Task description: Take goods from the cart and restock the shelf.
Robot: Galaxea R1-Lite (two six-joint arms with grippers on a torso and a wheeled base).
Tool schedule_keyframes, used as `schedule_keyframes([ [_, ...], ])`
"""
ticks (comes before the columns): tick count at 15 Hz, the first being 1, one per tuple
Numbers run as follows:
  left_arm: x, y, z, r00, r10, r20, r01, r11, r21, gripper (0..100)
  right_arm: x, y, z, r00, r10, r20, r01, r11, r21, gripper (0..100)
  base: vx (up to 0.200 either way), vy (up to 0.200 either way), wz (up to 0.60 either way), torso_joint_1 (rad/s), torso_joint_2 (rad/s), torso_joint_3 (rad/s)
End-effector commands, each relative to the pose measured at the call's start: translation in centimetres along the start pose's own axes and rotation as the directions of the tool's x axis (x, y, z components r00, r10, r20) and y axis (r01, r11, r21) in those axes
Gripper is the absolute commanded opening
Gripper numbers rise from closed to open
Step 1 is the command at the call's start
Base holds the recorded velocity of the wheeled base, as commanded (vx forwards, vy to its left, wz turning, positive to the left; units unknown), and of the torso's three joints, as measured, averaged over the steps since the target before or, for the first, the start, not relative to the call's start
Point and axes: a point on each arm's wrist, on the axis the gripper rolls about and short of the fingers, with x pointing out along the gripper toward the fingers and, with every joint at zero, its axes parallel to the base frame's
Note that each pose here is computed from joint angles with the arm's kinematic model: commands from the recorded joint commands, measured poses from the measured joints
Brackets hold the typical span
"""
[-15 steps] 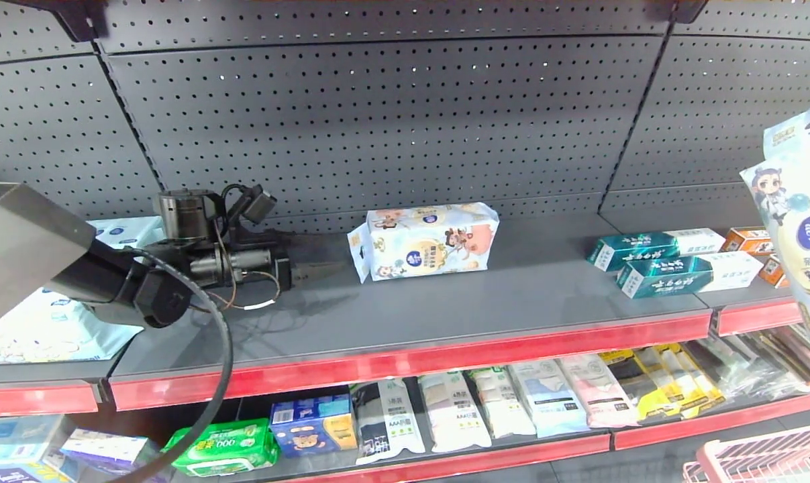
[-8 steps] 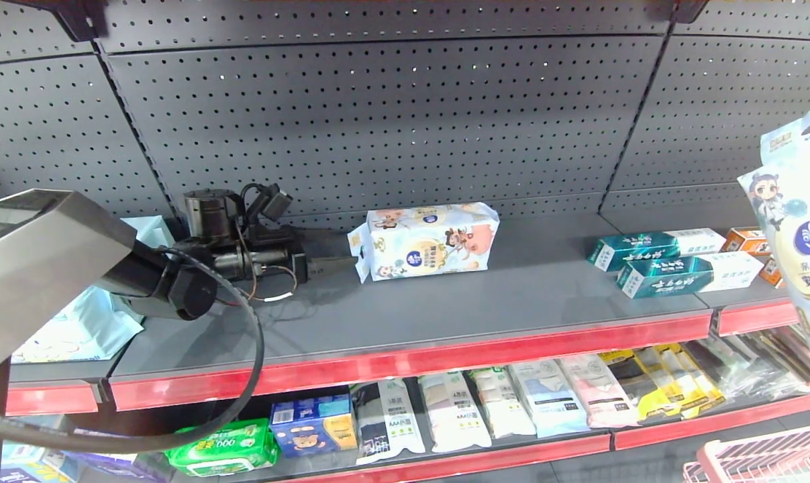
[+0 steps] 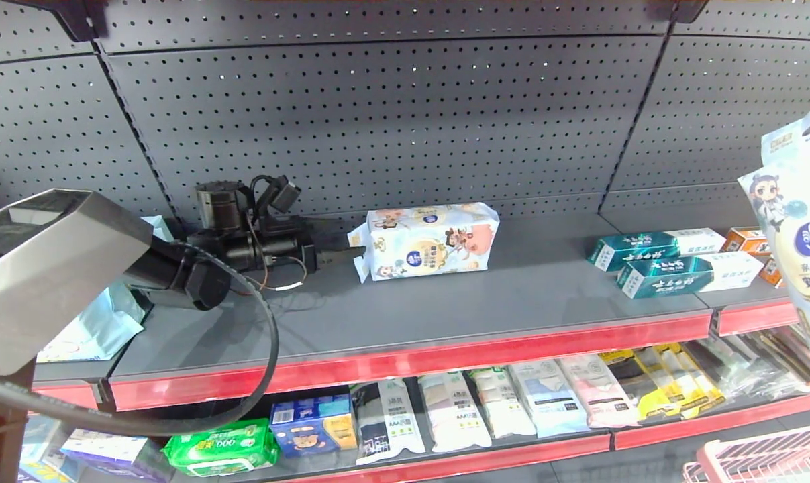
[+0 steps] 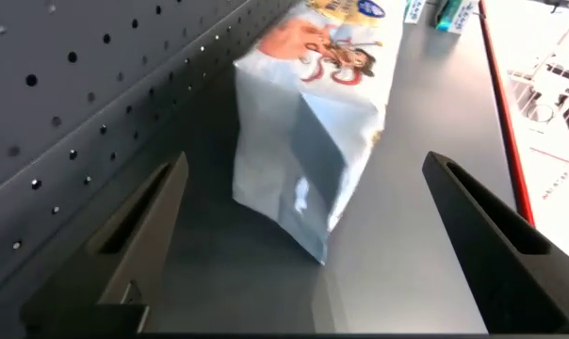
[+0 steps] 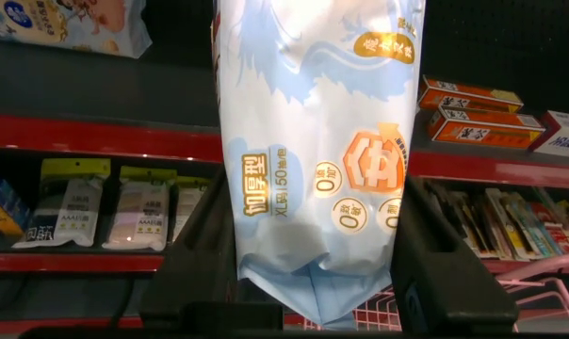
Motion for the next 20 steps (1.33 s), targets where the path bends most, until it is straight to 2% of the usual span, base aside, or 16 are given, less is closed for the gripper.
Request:
schedule_keyframes([
  [1, 0.8, 0.0, 0.1, 1.0, -0.012, 0.008, 0.012, 1.0, 0.006, 100, 0.0, 0.0, -0.1, 1.0, 0.0, -0.004, 0.0, 1.0, 0.001, 0, 0.0, 0.0, 0.0, 0.0, 0.0, 0.0],
  [3, 1.6, 0.8, 0.0, 1.0, -0.014, 0.02, 0.014, 1.0, 0.022, 100, 0.0, 0.0, 0.0, 1.0, 0.0, -0.004, 0.0, 1.0, -0.001, 0, 0.0, 0.0, 0.0, 0.0, 0.0, 0.0],
  [6, 2.4, 0.5, 0.2, 0.999, -0.031, 0.027, 0.03, 0.999, 0.031, 100, 0.0, 0.0, -0.1, 1.0, 0.0, -0.004, 0.0, 1.0, -0.001, 0, 0.0, 0.0, 0.0, 0.0, 0.0, 0.0],
  [13, 3.7, 1.2, -0.1, 0.998, -0.041, 0.038, 0.039, 0.998, 0.04, 100, 0.1, 0.0, -0.2, 1.0, 0.002, -0.01, -0.002, 1.0, 0.0, 0, 0.0, 0.0, 0.0, 0.0, 0.0, 0.0],
  [20, 5.0, 0.5, -0.3, 0.997, -0.075, 0.037, 0.073, 0.996, 0.041, 100, 0.1, 0.0, -0.2, 1.0, 0.002, -0.008, -0.002, 1.0, 0.0, 0, 0.0, 0.0, 0.0, 0.0, 0.0, 0.0],
])
